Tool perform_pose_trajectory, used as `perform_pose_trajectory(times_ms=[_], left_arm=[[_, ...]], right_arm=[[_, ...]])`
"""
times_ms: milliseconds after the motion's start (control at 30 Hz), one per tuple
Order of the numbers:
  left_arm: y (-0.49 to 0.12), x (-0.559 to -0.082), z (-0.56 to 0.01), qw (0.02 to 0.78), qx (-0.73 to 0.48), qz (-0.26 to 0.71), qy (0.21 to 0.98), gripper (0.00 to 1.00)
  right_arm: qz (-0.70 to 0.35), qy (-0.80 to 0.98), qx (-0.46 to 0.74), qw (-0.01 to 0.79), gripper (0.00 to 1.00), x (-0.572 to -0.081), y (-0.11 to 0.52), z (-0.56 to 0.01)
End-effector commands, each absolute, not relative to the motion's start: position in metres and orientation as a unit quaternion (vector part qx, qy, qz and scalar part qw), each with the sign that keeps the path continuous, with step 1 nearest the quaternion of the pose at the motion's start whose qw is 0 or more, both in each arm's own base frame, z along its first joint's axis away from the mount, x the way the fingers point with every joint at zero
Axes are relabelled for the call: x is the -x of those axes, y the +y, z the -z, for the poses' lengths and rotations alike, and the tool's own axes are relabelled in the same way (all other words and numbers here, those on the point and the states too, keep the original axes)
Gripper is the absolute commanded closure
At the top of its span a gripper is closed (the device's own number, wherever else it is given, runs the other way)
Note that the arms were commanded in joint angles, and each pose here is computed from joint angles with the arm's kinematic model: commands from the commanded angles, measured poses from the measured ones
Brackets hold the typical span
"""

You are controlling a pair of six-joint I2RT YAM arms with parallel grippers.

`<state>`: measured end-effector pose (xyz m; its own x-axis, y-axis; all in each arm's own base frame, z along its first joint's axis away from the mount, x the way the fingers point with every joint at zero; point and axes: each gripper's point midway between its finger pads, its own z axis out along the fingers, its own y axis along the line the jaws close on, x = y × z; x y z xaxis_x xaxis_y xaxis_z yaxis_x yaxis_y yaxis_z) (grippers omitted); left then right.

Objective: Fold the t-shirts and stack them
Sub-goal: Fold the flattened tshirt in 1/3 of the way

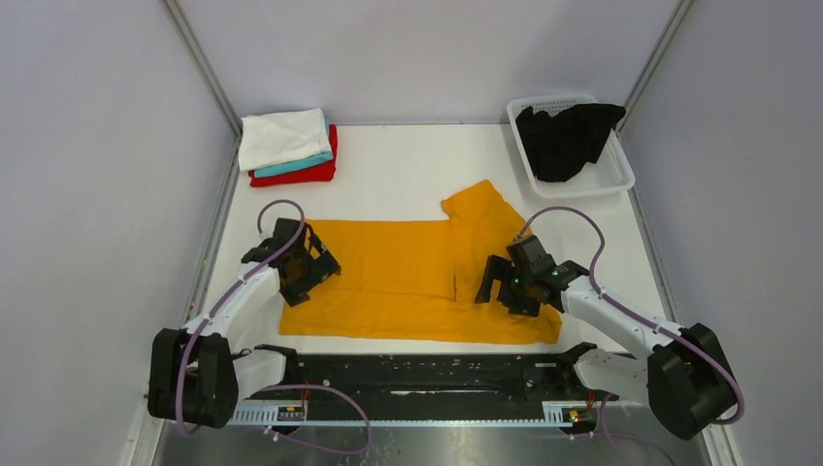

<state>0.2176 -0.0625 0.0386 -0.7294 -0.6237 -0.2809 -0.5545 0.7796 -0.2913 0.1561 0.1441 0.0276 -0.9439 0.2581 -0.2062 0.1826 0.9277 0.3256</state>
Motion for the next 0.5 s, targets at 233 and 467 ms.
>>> perform_pose_trajectory(times_ms=[233, 467], left_arm=[[-0.025, -0.310, -0.106, 0.291, 0.365, 0.052, 0.883, 0.01], [0.010, -0.358, -0.089, 0.273, 0.389, 0.025, 0.879, 0.01]], right_arm=[[-0.255, 0.953, -0.055, 0.156, 0.00, -0.202, 0.215, -0.064], [-0.282, 0.939, -0.039, 0.192, 0.00, -0.261, 0.259, -0.086]])
